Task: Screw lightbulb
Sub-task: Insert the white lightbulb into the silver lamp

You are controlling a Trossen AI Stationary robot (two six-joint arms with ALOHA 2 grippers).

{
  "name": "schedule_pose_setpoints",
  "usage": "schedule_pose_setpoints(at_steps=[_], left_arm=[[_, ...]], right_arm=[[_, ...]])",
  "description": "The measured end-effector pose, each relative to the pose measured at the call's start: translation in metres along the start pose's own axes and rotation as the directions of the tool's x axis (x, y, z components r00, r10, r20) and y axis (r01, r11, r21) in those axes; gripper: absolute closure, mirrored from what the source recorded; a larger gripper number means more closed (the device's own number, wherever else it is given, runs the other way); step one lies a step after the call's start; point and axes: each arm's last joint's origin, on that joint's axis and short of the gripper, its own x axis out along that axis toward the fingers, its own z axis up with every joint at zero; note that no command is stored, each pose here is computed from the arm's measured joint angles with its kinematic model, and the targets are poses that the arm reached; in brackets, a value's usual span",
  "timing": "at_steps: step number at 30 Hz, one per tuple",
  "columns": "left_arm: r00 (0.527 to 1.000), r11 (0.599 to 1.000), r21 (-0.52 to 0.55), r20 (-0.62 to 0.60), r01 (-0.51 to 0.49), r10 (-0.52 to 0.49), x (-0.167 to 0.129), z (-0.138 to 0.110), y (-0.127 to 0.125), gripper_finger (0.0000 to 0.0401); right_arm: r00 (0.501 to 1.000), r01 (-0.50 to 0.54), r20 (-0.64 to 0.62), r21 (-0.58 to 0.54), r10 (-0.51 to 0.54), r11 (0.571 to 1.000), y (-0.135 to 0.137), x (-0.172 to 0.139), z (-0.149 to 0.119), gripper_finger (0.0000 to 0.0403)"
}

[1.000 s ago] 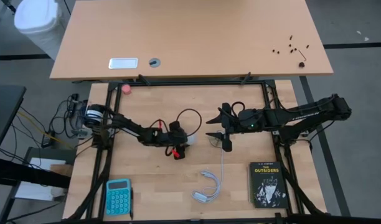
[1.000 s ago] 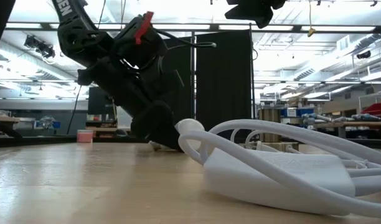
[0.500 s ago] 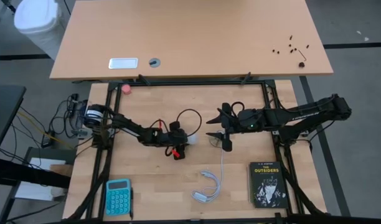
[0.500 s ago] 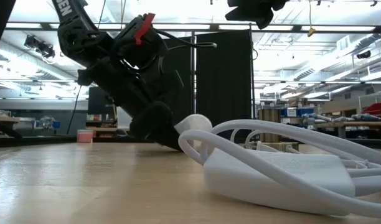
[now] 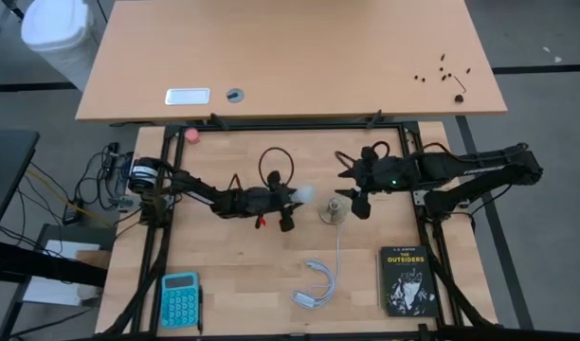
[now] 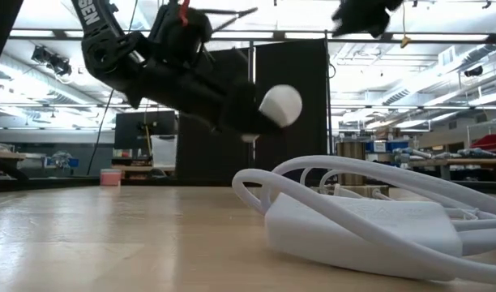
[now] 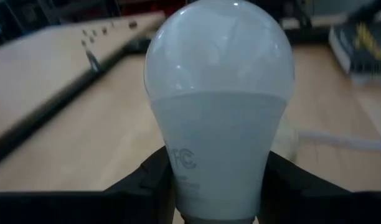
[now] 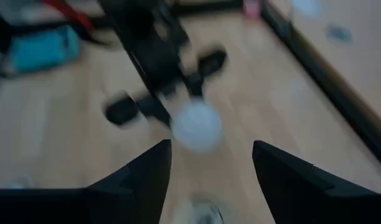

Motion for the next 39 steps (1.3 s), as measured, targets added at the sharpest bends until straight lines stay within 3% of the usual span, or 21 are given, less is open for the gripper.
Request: schedule_pose_setpoints(at_steps=[3, 9, 18, 25, 33, 39], left_arm=[[0.999, 1.000, 0.002, 0.049, 0.015, -0.015, 0.007, 0.014, 0.001, 0.0233], [0.990, 0.999, 0.008, 0.129, 0.050, -0.051, 0.025, 0.036, -0.004, 0.0233], [0.981, 0.997, 0.007, 0.174, 0.081, -0.081, 0.055, 0.039, -0.015, 0.0233], [0.968, 0.997, 0.038, 0.242, 0.061, -0.069, 0.056, 0.043, -0.015, 0.0233], [0.965, 0.995, 0.098, 0.258, 0.031, -0.056, 0.056, 0.045, -0.014, 0.0233], [0.964, 0.994, 0.109, 0.262, 0.020, -0.048, 0.059, 0.039, -0.015, 0.0233]], right_arm=[[0.996, 0.015, -0.089, 0.013, -0.014, 1.000, -0.001, 0.003, -0.002, 0.0150], [0.985, -0.098, -0.133, 0.122, 0.114, 0.988, 0.003, 0.002, 0.001, 0.0131], [0.970, -0.012, -0.233, 0.204, 0.061, 0.979, 0.000, 0.002, -0.010, 0.0127], [0.972, 0.019, -0.229, 0.319, 0.058, 0.948, -0.001, 0.009, -0.018, 0.0117], [0.986, 0.028, -0.158, 0.463, 0.051, 0.886, -0.007, 0.013, -0.010, 0.0066], [0.986, 0.016, -0.149, 0.507, 0.070, 0.862, -0.003, 0.024, -0.007, 0.0039]])
